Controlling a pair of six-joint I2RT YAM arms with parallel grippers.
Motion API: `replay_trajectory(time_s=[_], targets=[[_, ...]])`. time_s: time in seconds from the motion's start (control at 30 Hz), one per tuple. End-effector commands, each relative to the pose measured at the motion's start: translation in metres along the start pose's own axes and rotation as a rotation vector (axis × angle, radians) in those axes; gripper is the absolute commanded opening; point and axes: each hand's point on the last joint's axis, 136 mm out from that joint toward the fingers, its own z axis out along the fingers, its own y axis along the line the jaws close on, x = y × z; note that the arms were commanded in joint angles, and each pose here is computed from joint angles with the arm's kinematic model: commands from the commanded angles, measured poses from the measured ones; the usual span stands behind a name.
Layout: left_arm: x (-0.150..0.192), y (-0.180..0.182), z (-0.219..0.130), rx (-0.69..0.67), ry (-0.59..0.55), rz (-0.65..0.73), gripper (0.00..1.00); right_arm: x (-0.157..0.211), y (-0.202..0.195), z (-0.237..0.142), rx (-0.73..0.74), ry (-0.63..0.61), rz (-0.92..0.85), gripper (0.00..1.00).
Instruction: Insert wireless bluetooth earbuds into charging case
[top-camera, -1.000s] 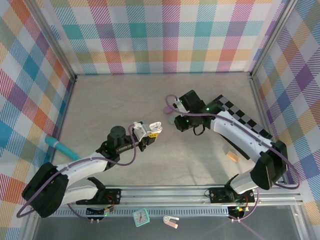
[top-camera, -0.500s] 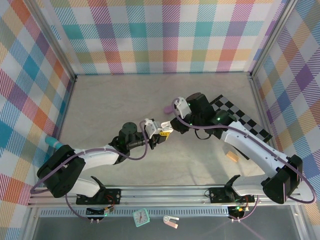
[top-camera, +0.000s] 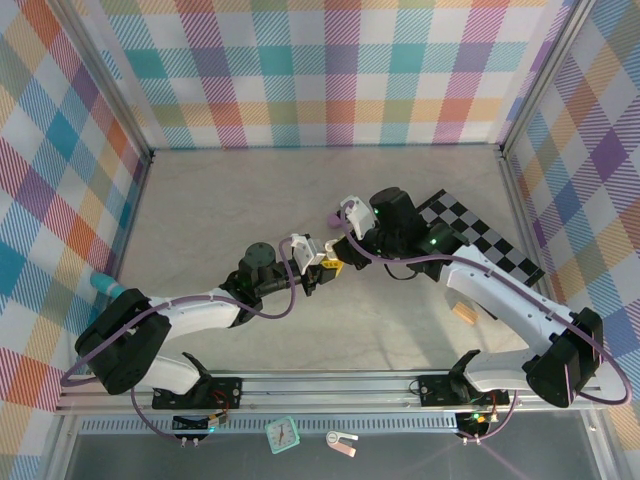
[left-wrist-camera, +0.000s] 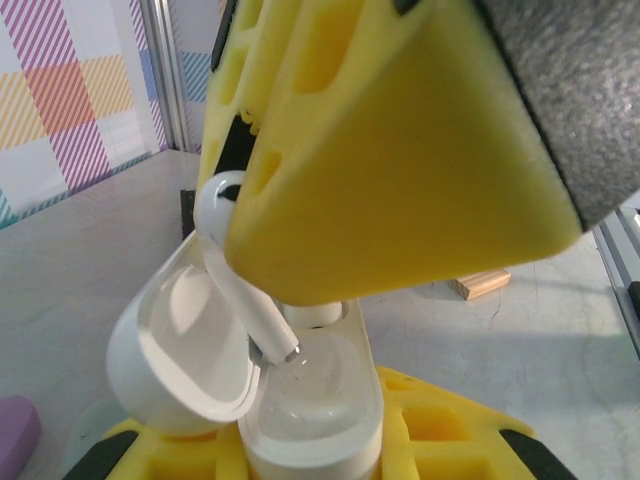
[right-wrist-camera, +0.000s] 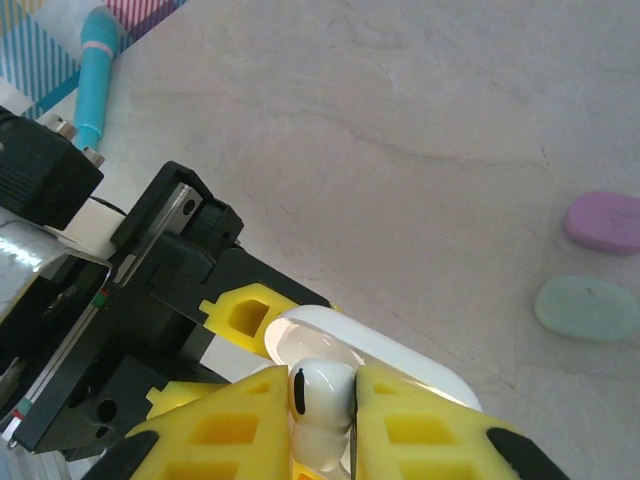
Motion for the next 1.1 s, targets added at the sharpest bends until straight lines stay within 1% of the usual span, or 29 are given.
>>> replay_trajectory(time_s=[0.0,0.13,0.23,0.43,0.67,0.73,0.8,0.93,1.07], targets=[[-0.03,-0.007,0.003,0.028,-0.081,0.017,0.06,-0.004,0.012,0.001,-0.054,-0.027,-0.028,0.2],[-0.034,-0.006,0.004,0.021,-0.087,0.006,0.06,-0.002,0.014,0.004,-0.071,-0.02,-0.028,0.2],[-0.031,-0.004,0.006,0.017,-0.063,0.003,0.06,0.001,0.015,0.006,-0.072,-0.008,-0.031,0.2],[-0.031,-0.001,0.006,-0.002,-0.061,0.001,0.06,0.0,0.019,0.009,-0.095,-0.022,-0.025,0.2],[-0.041,0.001,0.003,-0.019,-0.092,-0.005,0.06,0.011,0.015,0.013,-0.079,-0.006,-0.032,0.21],[-0.044,0.001,0.002,-0.023,-0.096,-0.003,0.06,0.014,0.011,0.012,-0.057,0.0,-0.031,0.23],[-0.046,0.001,0.0,-0.023,-0.099,-0.001,0.06,0.012,0.006,0.008,-0.021,-0.006,-0.03,0.28],[-0.046,0.0,0.0,-0.018,-0.099,0.001,0.06,0.007,-0.015,0.002,0.106,-0.003,-0.001,0.36],[-0.047,0.0,0.0,-0.02,-0.101,0.003,0.06,-0.001,-0.01,-0.003,0.091,-0.026,0.002,0.42]])
